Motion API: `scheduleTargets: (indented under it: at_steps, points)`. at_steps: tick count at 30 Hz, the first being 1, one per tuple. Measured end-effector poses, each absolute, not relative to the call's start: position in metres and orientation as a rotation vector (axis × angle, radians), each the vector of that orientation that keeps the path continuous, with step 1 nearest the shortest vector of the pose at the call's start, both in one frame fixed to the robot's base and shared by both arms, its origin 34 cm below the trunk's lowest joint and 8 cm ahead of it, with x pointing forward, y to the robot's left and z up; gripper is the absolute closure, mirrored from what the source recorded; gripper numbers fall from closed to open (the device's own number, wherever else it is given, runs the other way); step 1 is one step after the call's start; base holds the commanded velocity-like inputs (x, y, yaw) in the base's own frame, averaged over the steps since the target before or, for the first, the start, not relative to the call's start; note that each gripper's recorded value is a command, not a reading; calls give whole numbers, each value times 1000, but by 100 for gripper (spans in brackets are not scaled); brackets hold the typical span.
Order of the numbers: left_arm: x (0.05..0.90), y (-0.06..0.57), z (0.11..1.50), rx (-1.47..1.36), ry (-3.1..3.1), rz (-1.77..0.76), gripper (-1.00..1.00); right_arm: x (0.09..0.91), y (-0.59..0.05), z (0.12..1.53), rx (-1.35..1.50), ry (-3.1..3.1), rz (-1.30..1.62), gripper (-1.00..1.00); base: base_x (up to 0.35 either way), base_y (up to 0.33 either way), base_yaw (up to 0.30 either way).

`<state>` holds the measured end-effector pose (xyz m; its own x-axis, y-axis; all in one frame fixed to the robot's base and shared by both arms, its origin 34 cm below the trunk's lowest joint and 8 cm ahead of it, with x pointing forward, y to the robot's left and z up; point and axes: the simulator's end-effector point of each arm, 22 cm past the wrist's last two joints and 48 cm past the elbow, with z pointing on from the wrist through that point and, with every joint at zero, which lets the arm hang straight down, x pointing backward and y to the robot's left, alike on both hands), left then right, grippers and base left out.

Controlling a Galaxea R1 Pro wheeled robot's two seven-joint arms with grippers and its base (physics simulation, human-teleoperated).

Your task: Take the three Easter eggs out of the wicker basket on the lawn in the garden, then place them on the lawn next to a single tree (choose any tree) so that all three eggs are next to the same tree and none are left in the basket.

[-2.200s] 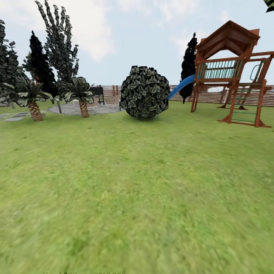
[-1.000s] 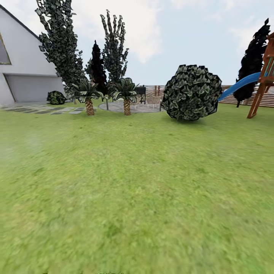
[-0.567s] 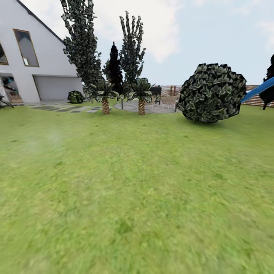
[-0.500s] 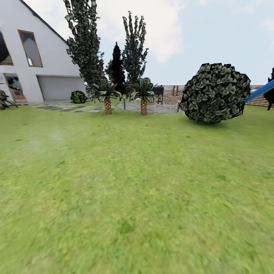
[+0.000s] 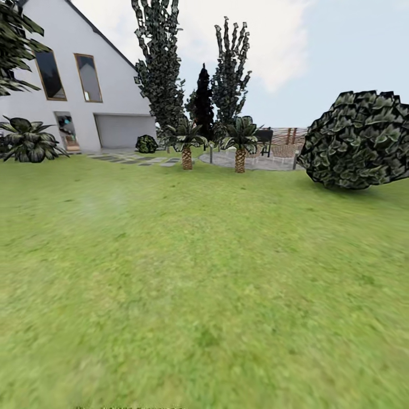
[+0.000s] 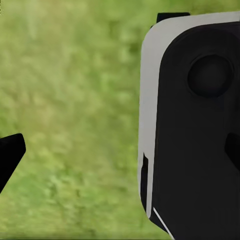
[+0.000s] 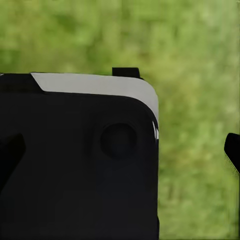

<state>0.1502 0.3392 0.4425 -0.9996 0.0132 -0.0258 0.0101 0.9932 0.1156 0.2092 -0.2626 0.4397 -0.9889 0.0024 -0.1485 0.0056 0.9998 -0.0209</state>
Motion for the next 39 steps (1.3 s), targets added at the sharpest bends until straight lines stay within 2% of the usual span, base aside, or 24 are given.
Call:
scheduleTargets:
  at_steps: [39]
  points:
    - [150, 339, 443, 18, 3110, 180, -100, 209, -263, 440, 6, 2992, -33, -100, 0, 0, 299]
